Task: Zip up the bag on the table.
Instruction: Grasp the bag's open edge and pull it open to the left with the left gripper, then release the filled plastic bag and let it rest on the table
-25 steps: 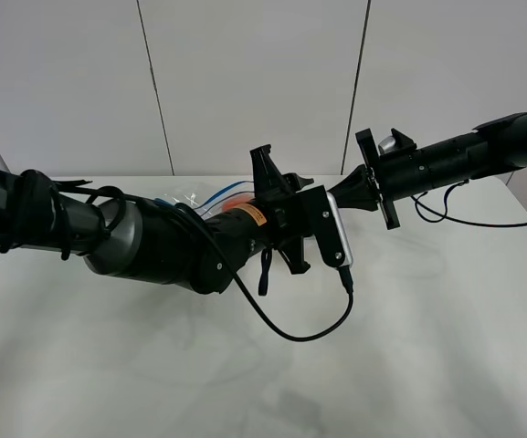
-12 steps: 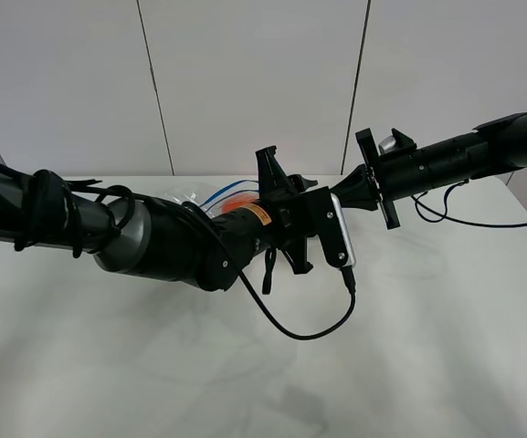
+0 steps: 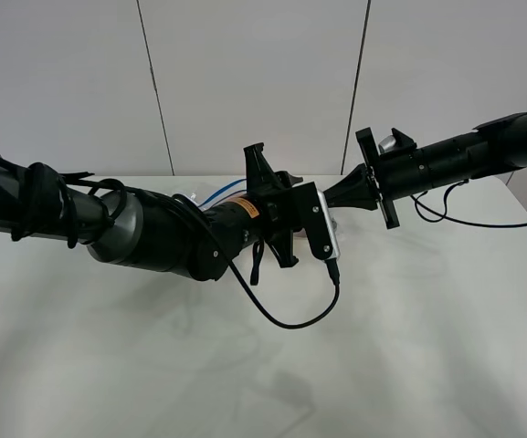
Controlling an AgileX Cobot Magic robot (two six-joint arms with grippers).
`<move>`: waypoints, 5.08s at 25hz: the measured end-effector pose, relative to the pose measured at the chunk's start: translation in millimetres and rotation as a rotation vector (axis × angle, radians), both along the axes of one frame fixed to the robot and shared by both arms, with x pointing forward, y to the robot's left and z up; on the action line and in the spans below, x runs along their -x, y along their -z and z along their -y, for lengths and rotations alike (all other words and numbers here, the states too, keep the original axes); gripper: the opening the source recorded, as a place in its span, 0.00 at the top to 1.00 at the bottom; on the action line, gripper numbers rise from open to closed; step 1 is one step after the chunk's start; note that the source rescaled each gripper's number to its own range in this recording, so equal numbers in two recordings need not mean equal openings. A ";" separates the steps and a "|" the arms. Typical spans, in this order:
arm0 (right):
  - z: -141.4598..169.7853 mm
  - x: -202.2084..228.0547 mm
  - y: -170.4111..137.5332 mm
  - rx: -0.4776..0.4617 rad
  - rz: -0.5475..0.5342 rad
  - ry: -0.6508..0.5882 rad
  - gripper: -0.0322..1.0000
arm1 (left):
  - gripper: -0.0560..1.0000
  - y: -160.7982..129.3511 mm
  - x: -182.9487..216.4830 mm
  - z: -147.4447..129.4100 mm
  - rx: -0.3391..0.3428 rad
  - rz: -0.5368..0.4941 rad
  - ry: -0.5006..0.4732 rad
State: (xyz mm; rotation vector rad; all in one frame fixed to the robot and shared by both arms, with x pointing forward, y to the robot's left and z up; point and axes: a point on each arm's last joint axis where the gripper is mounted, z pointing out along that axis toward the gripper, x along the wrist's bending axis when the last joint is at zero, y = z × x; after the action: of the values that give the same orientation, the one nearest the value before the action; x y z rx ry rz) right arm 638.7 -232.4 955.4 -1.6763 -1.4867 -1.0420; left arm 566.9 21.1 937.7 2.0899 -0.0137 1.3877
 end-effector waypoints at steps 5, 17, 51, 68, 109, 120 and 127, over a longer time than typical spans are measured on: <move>0.0 0.1 0.0 -0.001 -0.003 0.000 0.97 | 0.67 2.0 0.7 0.2 -0.010 -0.020 0.005; 0.0 0.1 0.0 -0.001 -0.003 0.000 0.97 | 0.89 4.3 1.7 0.3 -0.024 -0.043 0.013; 19.3 -7.3 -40.0 0.016 0.100 0.064 0.97 | 0.90 4.6 -35.5 -49.4 -0.143 0.003 -0.092; 49.4 1.9 -71.3 0.082 0.170 0.099 0.97 | 0.90 2.2 -64.8 -101.6 -0.144 0.010 -0.234; 53.4 3.2 -74.0 0.097 0.176 0.101 0.97 | 0.19 5.1 -95.2 -208.4 0.162 -0.124 -0.631; 53.4 3.2 -74.0 0.097 0.176 0.101 0.97 | 0.19 -38.0 -85.6 -221.6 0.705 -0.282 -0.773; 53.4 3.2 -74.0 0.097 0.176 0.101 0.97 | 0.19 -21.3 -77.6 -224.5 0.857 -0.720 -0.869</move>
State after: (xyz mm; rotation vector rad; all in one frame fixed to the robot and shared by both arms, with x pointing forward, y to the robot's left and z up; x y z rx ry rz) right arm 635.6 -285.8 1029.4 -1.7812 -1.6001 -1.2164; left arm 644.5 245.6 959.0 1.7042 1.6182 0.6869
